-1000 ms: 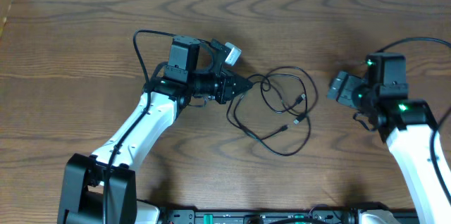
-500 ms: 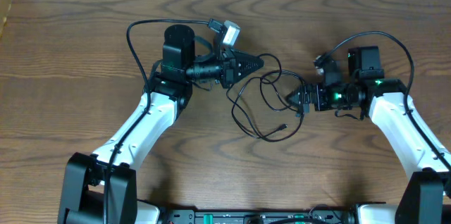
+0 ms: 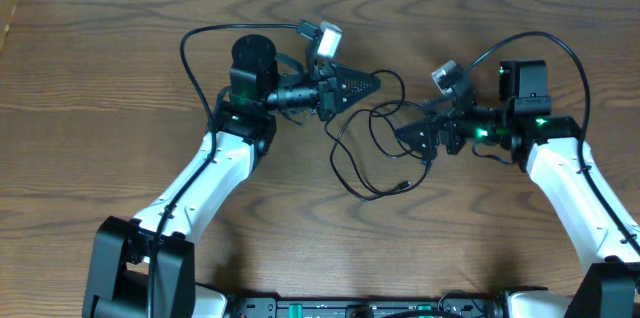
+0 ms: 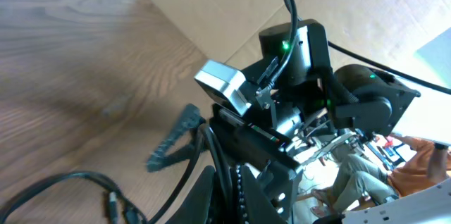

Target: Untangle cables

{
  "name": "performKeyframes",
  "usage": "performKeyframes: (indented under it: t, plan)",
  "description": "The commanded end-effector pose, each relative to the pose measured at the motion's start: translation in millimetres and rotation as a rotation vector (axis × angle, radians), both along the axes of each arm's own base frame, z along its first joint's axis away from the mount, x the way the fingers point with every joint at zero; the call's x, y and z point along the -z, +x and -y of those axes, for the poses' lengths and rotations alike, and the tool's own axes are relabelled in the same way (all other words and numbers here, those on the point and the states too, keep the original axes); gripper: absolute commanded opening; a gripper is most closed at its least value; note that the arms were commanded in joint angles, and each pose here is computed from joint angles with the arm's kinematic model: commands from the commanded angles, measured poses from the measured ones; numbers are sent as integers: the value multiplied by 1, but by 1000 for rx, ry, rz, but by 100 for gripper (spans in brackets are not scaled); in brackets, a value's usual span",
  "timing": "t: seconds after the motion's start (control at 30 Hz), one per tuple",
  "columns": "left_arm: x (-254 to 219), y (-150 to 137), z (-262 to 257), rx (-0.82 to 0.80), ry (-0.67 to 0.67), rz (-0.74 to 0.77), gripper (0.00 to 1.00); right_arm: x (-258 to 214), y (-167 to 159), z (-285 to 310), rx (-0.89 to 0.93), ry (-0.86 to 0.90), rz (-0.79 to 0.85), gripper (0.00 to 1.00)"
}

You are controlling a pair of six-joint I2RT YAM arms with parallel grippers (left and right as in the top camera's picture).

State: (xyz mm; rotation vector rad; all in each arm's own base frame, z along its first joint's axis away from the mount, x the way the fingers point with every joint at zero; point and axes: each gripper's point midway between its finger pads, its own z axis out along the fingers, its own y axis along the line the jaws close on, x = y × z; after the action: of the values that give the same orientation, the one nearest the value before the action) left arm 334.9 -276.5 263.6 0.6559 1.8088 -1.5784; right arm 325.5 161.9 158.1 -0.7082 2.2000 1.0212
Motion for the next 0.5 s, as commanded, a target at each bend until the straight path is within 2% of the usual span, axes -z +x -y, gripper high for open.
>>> performKeyframes:
  t: [0.0,0.1,0.2,0.3,0.37,0.4,0.47]
  plan:
    - [-2,-7,8,35,-9,-9,8,-15,0,-15,-50,33,73,98]
    - [-2,-8,9,40,-9,-10,8,-26,7,-27,-54,59,117,95]
    - [-2,-8,9,40,-9,-14,8,-27,13,-35,-30,39,136,76]
    - [-2,-9,9,44,-10,-14,8,-21,17,-38,4,-6,134,61]
    - [-2,-9,9,47,-10,-14,8,-19,17,-39,16,-21,128,33]
    - [-2,-9,9,47,-10,-14,8,-18,17,-39,18,-22,125,2]
    - [-2,-8,8,43,-10,-13,8,-18,17,-38,32,-15,108,1]
